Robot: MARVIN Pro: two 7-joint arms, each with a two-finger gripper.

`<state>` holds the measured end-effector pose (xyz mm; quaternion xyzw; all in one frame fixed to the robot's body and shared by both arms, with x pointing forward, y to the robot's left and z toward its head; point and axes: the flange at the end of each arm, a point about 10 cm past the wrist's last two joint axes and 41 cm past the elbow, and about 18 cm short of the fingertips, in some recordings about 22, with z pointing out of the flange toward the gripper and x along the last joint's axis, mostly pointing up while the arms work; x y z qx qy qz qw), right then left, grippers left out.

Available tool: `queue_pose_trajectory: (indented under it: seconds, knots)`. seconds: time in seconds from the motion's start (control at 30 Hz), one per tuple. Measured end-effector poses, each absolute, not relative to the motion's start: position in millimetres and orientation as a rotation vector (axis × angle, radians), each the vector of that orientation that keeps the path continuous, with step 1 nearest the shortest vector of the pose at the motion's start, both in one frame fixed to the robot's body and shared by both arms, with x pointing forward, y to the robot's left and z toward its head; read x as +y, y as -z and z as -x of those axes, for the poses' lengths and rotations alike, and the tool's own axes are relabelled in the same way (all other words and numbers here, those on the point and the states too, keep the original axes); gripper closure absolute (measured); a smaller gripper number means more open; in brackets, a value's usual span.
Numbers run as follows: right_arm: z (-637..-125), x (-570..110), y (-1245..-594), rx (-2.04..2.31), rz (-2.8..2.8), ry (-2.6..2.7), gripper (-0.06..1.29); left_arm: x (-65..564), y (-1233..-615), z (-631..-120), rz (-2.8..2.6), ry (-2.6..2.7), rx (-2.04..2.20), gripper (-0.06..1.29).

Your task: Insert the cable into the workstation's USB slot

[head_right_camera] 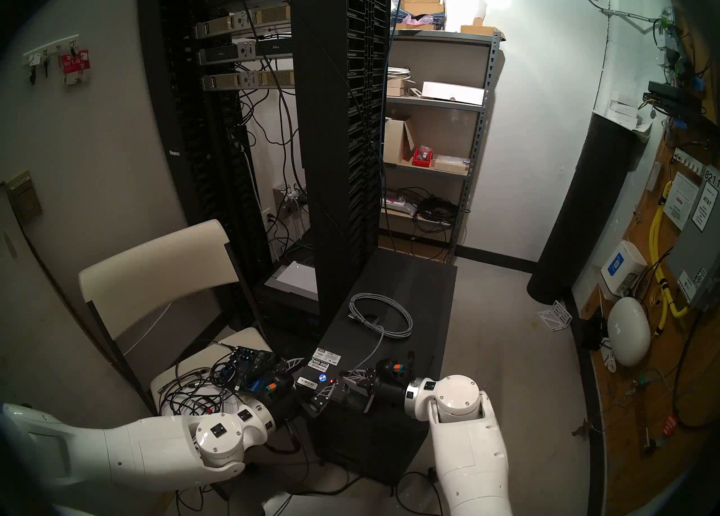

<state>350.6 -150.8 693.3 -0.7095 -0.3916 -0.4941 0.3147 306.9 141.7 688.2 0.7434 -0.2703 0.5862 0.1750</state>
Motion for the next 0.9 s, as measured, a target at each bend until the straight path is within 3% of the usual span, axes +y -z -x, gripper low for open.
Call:
queue_pose_trajectory:
  seconds: [0.9]
  knots:
    - [-344.5, -146.6, -686.7, -1.068, 1.868, 1.390, 1.25, 152.0, -686.1, -327.3, -2.133, -1.754, -0.772, 0.06]
